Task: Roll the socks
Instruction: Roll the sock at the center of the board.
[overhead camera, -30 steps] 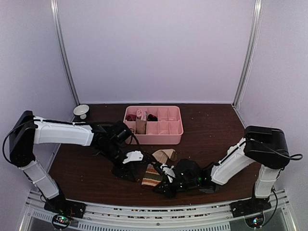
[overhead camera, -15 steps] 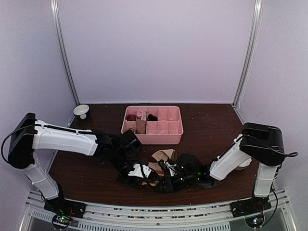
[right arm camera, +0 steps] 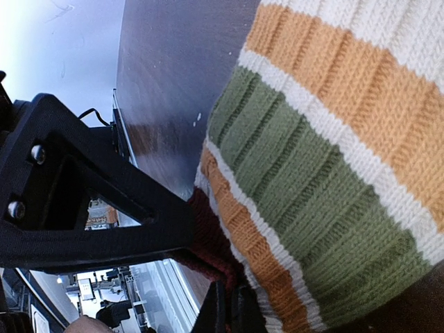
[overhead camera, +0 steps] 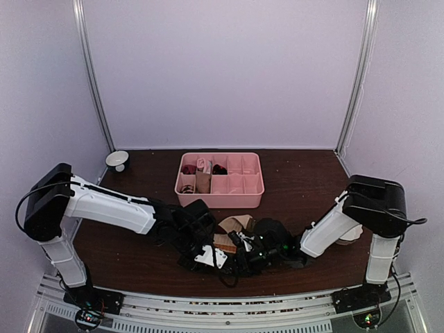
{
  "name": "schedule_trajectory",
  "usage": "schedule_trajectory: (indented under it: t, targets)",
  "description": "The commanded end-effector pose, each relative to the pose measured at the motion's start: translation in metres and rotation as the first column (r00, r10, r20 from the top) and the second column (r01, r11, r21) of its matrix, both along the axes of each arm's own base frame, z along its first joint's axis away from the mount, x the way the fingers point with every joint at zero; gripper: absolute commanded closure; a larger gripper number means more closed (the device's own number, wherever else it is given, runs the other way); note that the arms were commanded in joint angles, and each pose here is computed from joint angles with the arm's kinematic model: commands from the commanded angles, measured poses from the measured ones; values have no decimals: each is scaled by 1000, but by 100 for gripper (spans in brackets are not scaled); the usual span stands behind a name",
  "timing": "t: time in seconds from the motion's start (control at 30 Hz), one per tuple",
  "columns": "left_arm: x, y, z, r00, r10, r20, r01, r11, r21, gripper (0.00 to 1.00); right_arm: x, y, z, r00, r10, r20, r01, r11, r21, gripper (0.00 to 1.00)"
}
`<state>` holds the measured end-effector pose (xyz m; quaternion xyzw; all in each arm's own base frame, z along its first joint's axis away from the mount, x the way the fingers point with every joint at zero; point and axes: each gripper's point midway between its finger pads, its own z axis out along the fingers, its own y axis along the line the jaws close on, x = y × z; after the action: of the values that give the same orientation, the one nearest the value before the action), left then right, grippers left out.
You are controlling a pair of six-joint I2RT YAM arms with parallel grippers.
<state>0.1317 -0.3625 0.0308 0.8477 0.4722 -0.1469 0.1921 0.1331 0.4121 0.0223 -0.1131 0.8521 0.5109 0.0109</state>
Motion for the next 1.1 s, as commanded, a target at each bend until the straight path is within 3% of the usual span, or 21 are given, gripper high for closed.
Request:
schedule_trajectory:
  t: [0.0,0.17,0.33,0.57,0.73,1.07]
  targets:
    - [8,-9,1,997,-4,82,8,999,-48,69,-2,-18,-32,996,-39,-85,29,994,-109,100]
    - [7,-10,17,990,-6,144,20,995,-99,65,-2,-21,-35,994,-46,-96,35,993,-111,100]
    - [-8,-7,30,995,-31,91,39,996,-85,61,-2,-23,-37,993,-50,-107,38,993,-111,100]
    - [-33,-5,13,993,-104,62,106,994,-35,64,-1,-24,-37,992,-54,-112,41,993,-111,100]
    - [-13,-1,-9,992,-59,110,56,998,23,68,-1,-25,-36,992,-61,-112,50,994,-98,100]
    - [2,-5,-5,995,-2,101,1,1000,8,68,-4,-28,-37,989,-69,-129,60,996,-72,100]
